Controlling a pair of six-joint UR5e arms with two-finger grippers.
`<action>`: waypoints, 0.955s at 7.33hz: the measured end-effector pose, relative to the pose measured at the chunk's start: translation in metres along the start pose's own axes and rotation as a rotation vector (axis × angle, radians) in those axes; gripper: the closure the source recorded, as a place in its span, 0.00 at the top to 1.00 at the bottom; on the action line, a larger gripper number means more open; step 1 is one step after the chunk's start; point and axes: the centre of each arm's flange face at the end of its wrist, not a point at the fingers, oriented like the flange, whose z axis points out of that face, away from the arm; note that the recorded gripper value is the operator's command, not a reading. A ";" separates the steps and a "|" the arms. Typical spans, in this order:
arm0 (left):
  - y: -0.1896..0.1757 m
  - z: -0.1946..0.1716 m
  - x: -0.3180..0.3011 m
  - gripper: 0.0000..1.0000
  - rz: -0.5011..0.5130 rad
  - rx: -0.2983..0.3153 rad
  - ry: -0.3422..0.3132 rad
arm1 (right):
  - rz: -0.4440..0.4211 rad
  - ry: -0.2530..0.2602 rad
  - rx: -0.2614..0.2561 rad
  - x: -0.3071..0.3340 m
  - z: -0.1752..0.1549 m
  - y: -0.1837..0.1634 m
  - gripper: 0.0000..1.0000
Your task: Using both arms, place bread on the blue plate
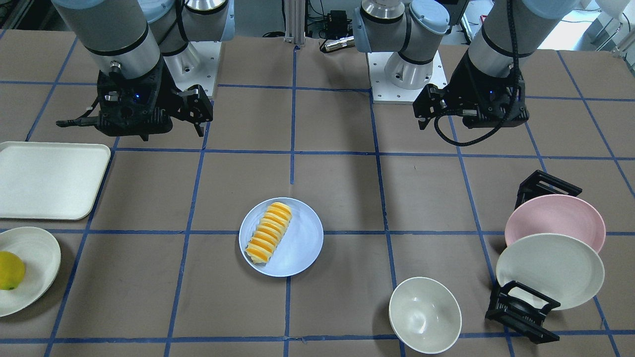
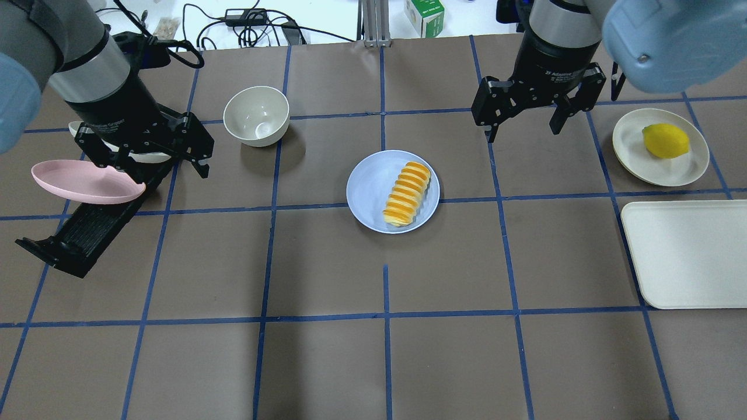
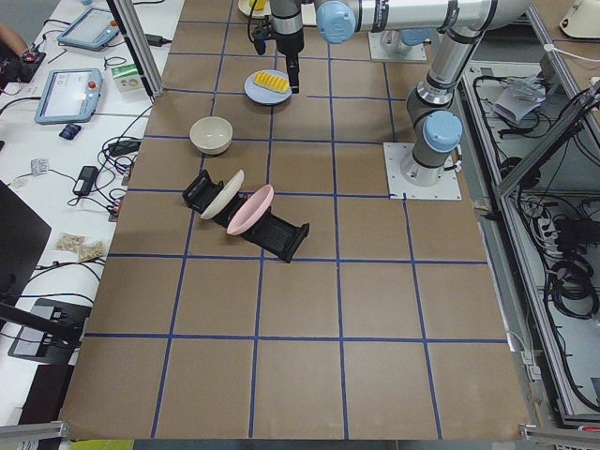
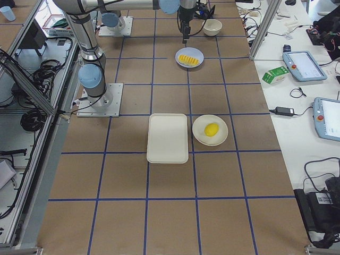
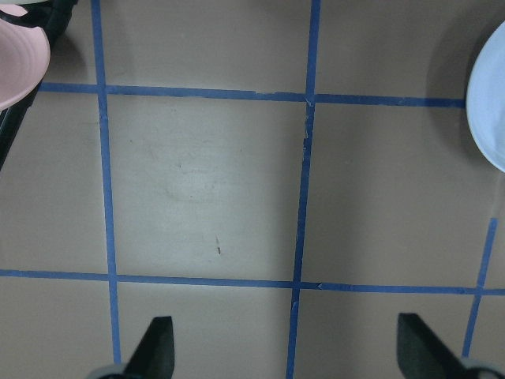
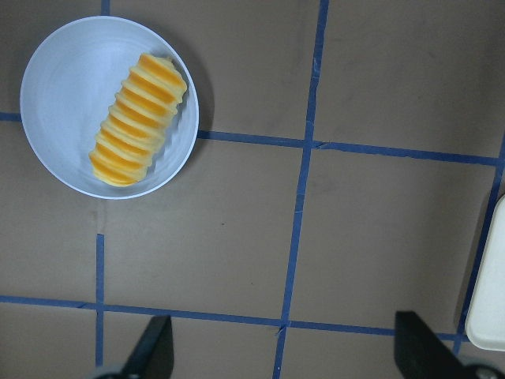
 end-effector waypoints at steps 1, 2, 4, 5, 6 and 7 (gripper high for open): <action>0.000 0.000 0.000 1.00 -0.001 0.000 0.000 | -0.001 -0.002 0.003 0.000 -0.001 0.000 1.00; 0.000 0.000 0.000 1.00 -0.001 0.000 0.000 | -0.001 -0.005 0.004 0.000 -0.002 0.000 1.00; 0.001 -0.001 0.000 1.00 0.000 0.004 0.000 | -0.005 -0.002 0.002 0.002 -0.001 -0.001 1.00; 0.002 -0.001 0.001 1.00 0.001 0.008 0.000 | -0.005 -0.001 0.001 0.002 0.000 -0.001 1.00; 0.002 -0.002 0.001 1.00 0.001 0.012 0.000 | -0.005 -0.002 0.000 0.002 0.000 -0.001 1.00; 0.002 -0.003 0.001 1.00 0.001 0.015 -0.001 | -0.006 -0.003 0.000 0.002 0.000 -0.001 1.00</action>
